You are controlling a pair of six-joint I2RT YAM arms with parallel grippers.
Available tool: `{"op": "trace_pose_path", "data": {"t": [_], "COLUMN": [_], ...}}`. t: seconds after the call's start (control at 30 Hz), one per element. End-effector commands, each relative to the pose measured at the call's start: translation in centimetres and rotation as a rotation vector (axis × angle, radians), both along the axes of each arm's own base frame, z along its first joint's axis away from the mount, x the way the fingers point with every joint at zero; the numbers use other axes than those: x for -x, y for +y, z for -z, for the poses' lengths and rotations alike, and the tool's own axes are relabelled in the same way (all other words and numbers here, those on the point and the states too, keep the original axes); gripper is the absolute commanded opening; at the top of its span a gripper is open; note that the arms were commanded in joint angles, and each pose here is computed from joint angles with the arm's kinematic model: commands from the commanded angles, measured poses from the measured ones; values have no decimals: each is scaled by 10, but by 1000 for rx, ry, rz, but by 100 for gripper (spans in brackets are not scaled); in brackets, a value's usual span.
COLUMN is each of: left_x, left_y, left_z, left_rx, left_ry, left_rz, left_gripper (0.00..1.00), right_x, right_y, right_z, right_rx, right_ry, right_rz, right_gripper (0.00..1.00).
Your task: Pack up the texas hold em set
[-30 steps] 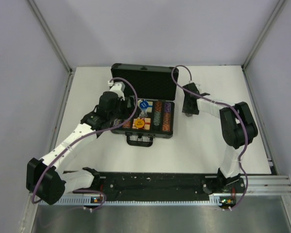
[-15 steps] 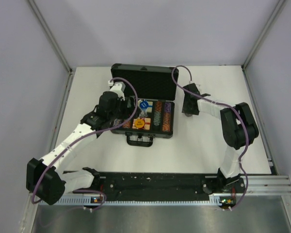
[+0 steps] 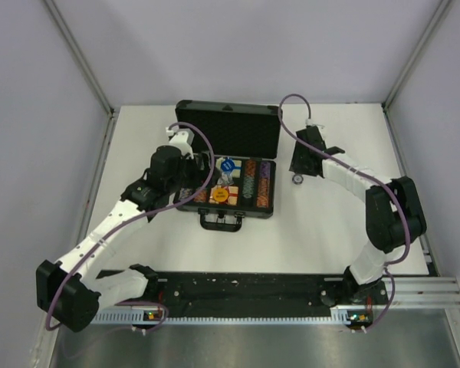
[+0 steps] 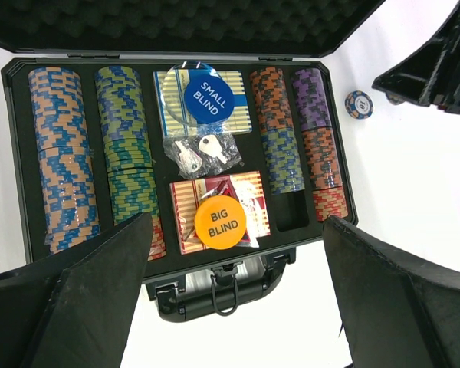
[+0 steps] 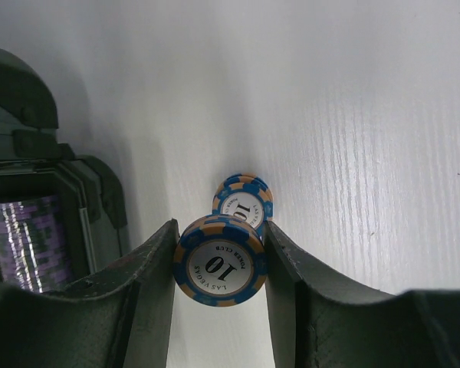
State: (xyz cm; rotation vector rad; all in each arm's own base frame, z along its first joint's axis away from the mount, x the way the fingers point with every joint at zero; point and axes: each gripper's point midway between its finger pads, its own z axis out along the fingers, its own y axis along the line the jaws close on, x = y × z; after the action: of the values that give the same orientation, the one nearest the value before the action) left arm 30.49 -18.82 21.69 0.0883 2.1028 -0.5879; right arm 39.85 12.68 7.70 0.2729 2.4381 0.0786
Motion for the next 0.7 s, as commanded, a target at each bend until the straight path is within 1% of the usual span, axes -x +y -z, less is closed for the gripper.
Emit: {"op": "trace_pose_path", "data": {"t": [0.0,0.2,0.33,0.6,0.67], "left_x": [4,8,8,12,15], "left_y": [-1,-10,-22,-59,-67], "left_z": [-9,-13,-18,-10,-7], "left_rx": [20,57,113,235,263], "left_ry": [-28,-27,-24,5,9], "left_rz": [7,52,89,166,181], "left_gripper": [98,98,98,98,98], "right_x": [-3,14,32,72,78], "right_y": [-1,1,10,43,54], "right_z": [-41,-67,-79,-89,-96], "right_rx": [-63,-124,-181,-219,-245], "right_ry": [-94,-96,-70,11,11], "right_rz": [30,49,70,108,120], "right_gripper": [9,8,8,7,7]}}
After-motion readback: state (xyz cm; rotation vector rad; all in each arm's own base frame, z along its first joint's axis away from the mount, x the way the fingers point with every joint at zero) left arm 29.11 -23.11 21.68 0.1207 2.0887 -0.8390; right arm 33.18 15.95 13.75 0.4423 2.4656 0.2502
